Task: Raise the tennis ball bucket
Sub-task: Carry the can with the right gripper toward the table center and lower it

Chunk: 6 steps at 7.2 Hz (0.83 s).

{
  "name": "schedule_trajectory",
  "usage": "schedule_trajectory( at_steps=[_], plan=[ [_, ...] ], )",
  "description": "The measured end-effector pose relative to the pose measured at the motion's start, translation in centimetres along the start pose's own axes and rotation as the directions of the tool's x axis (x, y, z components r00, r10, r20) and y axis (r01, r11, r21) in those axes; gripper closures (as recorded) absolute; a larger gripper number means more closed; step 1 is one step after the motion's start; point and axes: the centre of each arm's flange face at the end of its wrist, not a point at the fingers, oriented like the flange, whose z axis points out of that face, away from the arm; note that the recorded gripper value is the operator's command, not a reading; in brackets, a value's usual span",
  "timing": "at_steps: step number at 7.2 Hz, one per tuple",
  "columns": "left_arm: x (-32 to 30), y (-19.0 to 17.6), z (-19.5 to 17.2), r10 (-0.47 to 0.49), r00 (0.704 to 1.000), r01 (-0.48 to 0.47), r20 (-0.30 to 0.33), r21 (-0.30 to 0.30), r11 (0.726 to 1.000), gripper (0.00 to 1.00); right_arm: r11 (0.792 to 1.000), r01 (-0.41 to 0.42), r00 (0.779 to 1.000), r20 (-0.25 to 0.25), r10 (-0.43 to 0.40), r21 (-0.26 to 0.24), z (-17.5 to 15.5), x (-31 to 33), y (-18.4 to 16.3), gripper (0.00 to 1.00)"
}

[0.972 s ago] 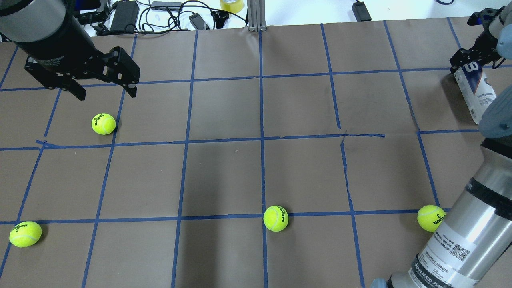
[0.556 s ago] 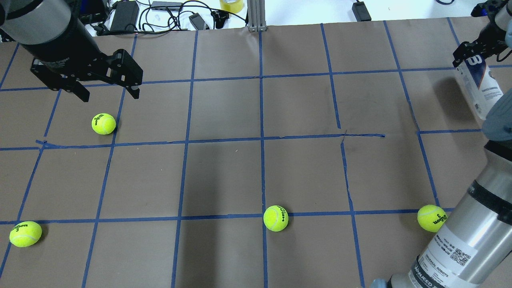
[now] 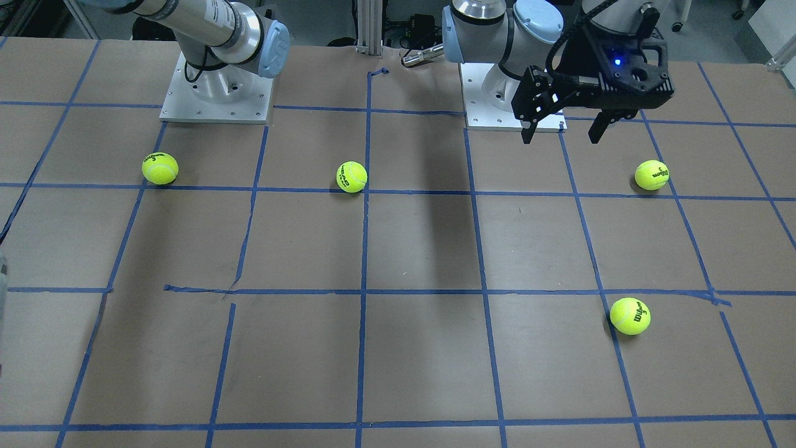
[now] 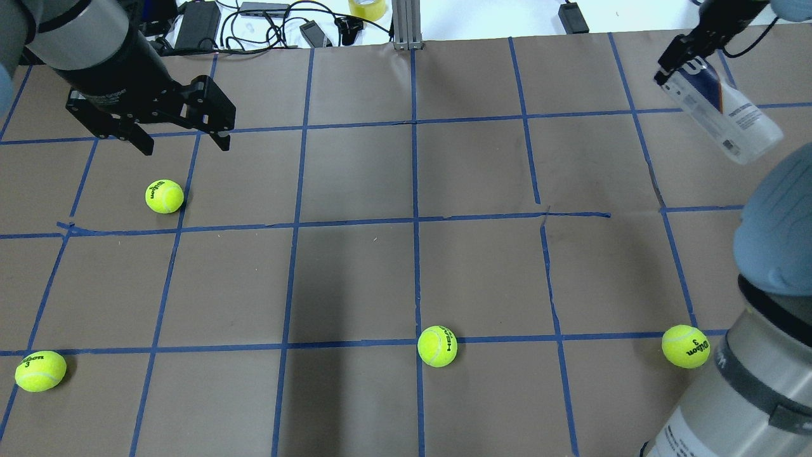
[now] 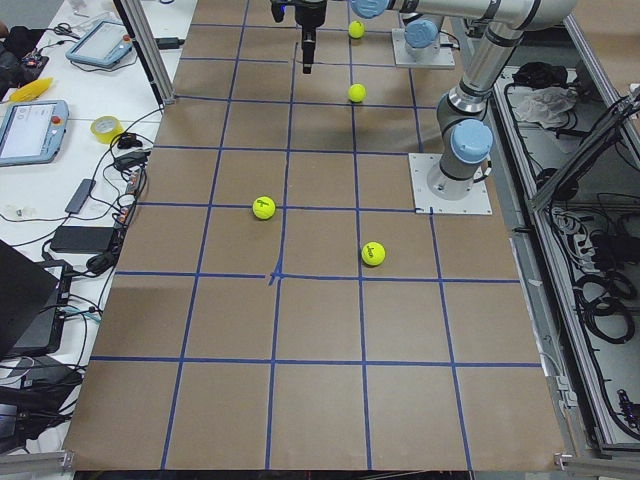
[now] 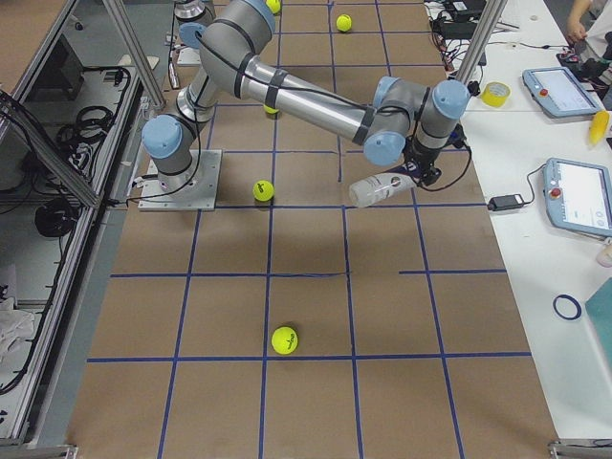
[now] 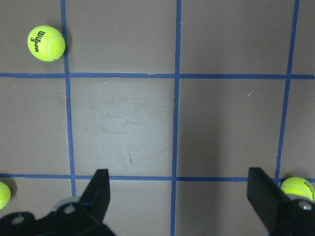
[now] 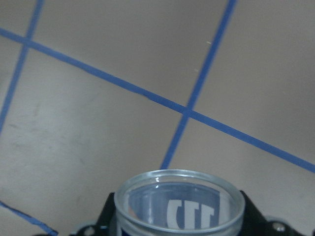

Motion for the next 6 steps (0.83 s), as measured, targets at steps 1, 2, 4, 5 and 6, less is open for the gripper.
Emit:
schedule_trajectory(
  at_steps=[1, 2, 4, 5, 6],
  plan=[
    [0.0, 0.0, 0.1, -0.001, 1.0, 0.001, -0.006, -0.003, 1.0, 0.0, 0.991, 0.134, 0.991, 0.024, -0.134, -0.019, 1.0, -6.6, -3.0, 0.55],
    [0.1, 0.0, 0.3, -0.004, 1.0, 0.003, -0.026, -0.008, 1.0, 0.0, 0.965, 0.262, 0.965, 0.031, -0.261, -0.017, 2.7, -13.6, -6.1, 0.54],
    [0.4, 0.0, 0.3, -0.006, 0.998, 0.005, -0.059, -0.011, 1.0, 0.0, 0.855, 0.514, 0.858, -0.024, -0.513, 0.066, 5.5, -26.0, -11.5, 0.48],
    [0.5, 0.0, 0.4, -0.006, 0.998, 0.005, -0.063, -0.011, 1.0, 0.0, 0.778, 0.622, 0.783, -0.053, -0.62, 0.09, 7.5, -31.2, -12.8, 0.47],
    [0.6, 0.0, 0.2, -0.004, 0.998, 0.004, -0.065, -0.008, 1.0, 0.0, 0.709, 0.699, 0.715, -0.069, -0.696, 0.097, 9.6, -36.2, -13.6, 0.43]
  ],
)
